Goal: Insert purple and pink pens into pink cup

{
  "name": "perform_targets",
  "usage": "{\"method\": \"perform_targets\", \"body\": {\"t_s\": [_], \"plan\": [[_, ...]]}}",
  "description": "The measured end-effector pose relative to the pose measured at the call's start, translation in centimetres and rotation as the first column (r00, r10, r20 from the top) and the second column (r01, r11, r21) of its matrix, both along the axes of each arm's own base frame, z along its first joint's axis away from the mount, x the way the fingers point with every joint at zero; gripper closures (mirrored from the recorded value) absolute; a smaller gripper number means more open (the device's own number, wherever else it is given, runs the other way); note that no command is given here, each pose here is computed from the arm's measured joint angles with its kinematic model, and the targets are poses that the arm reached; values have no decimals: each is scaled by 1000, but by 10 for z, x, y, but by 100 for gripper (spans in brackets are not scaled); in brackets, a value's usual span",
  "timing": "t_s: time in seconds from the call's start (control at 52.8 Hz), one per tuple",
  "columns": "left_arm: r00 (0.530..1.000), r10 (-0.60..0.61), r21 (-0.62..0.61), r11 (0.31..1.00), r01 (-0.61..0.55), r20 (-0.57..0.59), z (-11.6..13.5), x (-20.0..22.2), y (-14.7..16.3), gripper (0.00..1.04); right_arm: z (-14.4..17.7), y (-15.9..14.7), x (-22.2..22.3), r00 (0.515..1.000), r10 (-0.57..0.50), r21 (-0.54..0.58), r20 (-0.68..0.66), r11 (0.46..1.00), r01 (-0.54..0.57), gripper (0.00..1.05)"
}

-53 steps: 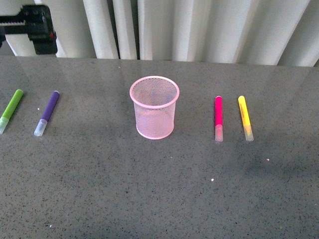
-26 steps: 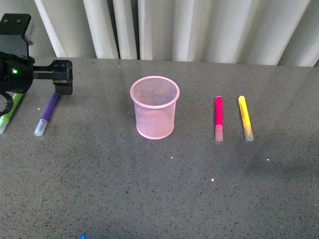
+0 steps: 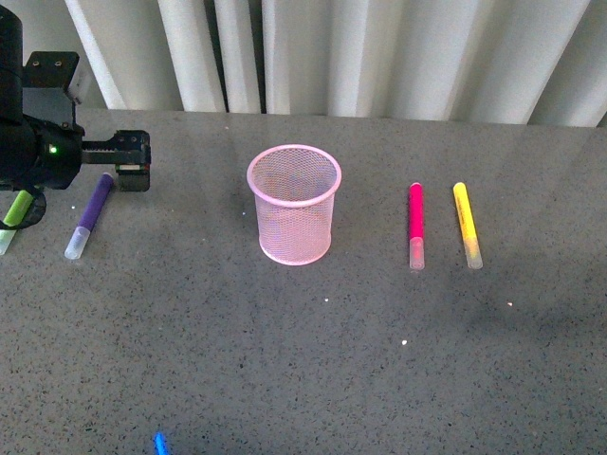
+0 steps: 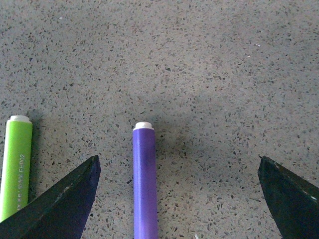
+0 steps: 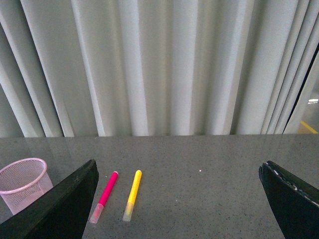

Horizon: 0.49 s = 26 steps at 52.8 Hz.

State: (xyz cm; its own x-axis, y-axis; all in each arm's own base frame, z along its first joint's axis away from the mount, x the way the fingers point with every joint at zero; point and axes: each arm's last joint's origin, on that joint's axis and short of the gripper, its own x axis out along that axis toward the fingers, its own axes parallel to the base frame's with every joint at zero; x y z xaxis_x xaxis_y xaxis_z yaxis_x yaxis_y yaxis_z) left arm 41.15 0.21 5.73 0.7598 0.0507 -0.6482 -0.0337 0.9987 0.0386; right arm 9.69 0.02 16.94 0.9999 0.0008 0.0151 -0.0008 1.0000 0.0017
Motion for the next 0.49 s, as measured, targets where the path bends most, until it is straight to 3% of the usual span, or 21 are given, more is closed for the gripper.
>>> {"method": "perform_targets", "body": {"t_s": [0.493], "plan": [[999,42,-3,999,-42,-35,-21,15,12,7,0,0,0,1000,0,0,0,1000,0,7]]}}
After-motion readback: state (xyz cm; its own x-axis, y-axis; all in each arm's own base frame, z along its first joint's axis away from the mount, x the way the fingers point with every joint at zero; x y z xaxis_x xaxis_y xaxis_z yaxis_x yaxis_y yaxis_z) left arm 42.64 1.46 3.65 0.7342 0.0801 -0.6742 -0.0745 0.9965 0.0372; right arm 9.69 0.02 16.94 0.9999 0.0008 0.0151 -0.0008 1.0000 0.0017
